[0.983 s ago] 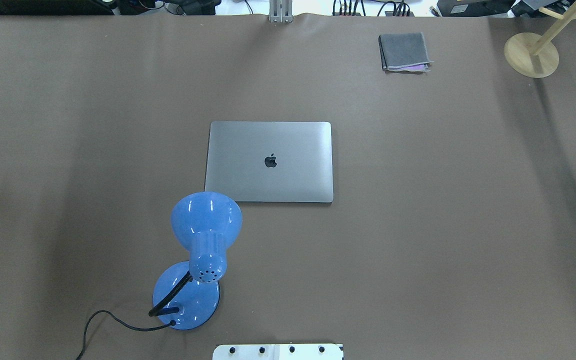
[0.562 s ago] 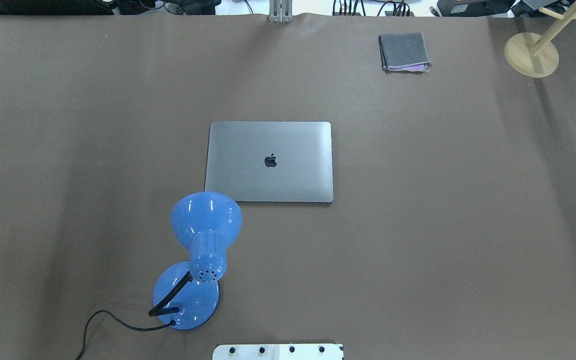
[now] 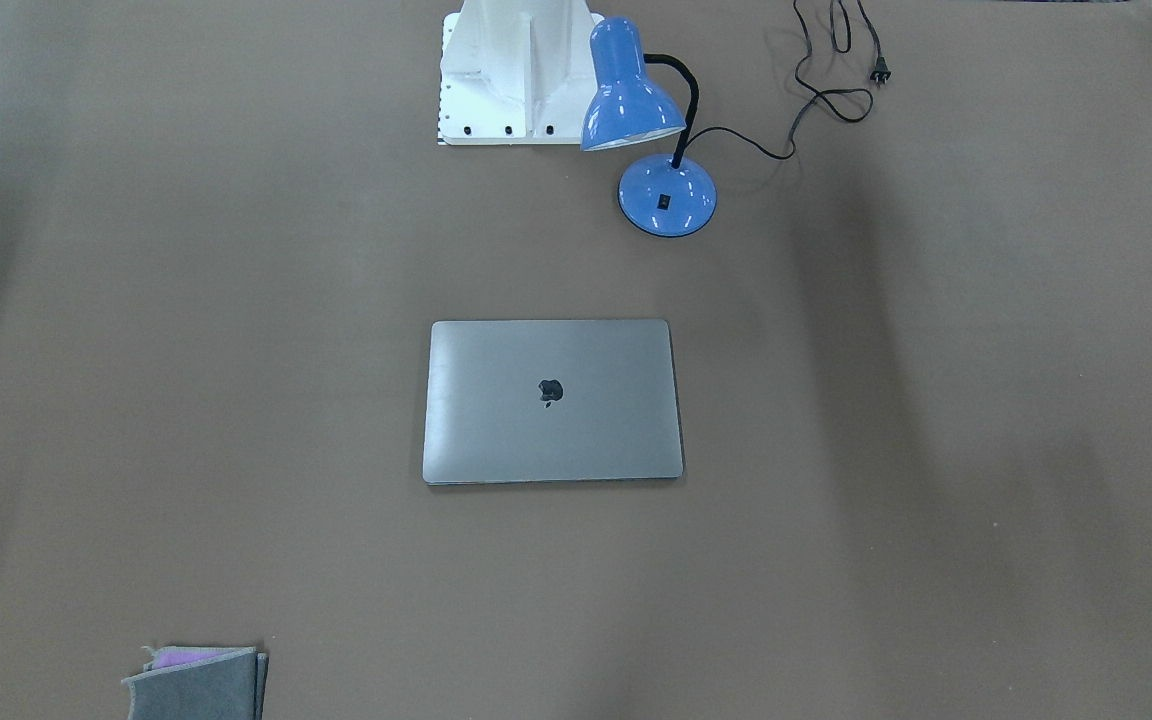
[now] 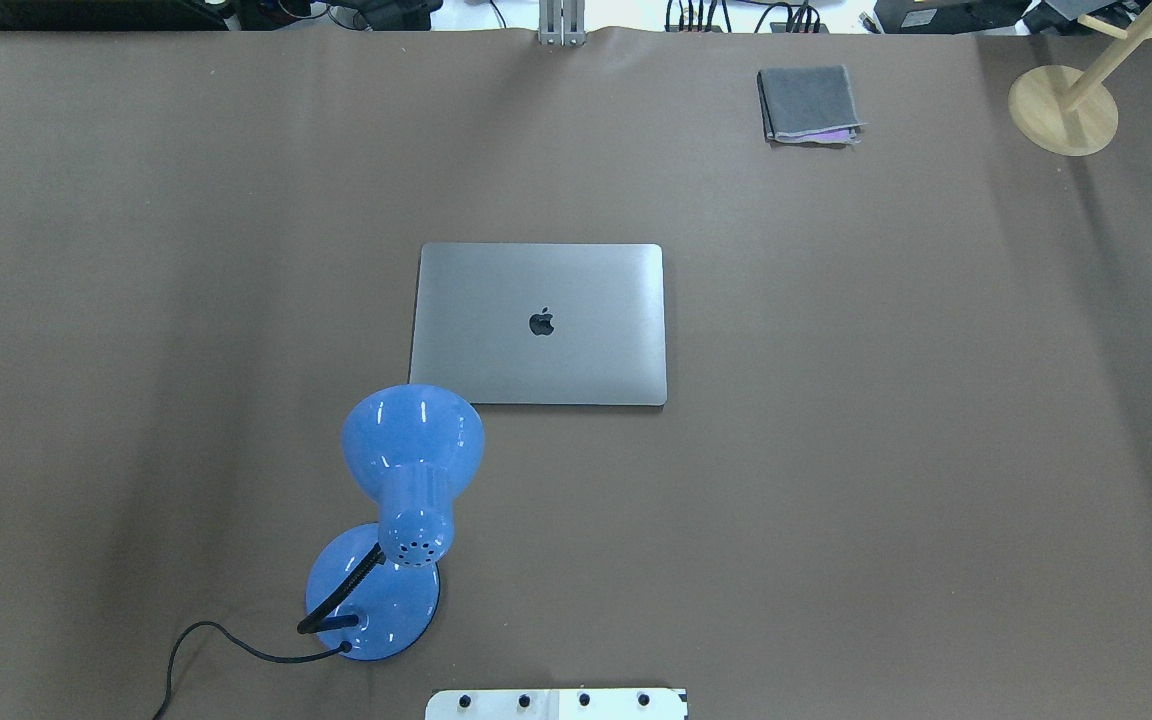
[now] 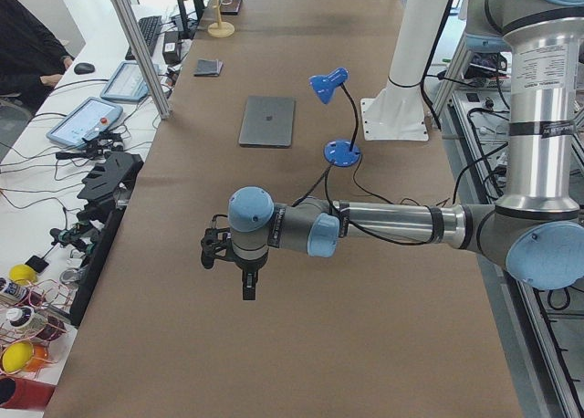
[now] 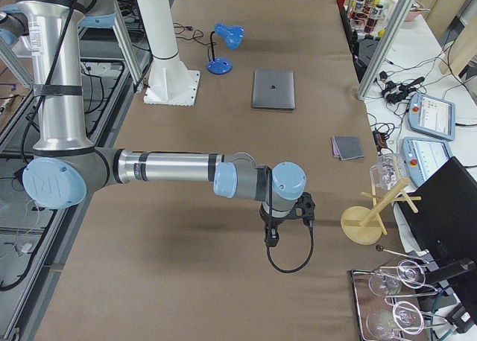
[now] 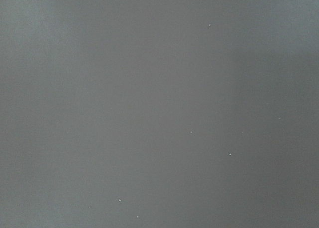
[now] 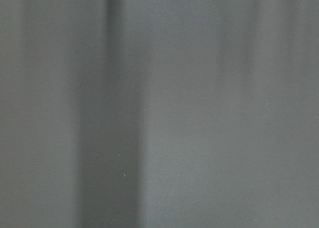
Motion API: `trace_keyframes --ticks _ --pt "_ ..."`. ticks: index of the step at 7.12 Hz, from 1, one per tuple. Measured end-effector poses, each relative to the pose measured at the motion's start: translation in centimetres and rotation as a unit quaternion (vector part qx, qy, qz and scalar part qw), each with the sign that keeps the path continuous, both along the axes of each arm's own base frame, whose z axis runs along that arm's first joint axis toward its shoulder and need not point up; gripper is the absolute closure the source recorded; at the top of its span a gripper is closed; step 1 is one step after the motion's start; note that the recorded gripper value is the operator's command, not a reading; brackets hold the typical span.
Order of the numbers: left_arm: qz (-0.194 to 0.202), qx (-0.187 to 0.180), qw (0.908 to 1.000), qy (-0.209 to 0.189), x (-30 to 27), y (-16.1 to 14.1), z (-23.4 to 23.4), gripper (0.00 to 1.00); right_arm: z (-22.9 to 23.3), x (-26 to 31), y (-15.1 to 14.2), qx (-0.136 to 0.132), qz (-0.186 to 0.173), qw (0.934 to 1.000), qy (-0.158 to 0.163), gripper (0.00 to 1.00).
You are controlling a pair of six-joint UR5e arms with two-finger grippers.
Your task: Close laptop
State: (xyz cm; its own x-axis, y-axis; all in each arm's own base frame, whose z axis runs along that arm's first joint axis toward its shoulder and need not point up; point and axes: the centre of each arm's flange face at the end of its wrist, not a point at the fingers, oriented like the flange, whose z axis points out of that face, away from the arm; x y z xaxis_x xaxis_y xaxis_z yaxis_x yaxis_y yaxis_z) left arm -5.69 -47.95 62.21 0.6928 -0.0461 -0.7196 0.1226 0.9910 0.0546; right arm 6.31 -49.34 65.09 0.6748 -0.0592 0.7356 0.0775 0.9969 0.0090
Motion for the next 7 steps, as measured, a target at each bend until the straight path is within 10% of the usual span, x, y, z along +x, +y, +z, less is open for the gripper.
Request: trace_keyframes --ticks 7 --pt "0.001 0.005 1.0 0.0 0.0 0.1 0.8 0.01 -0.8 -0.1 -0.5 0.005 0.003 0.9999 -0.015 0.0"
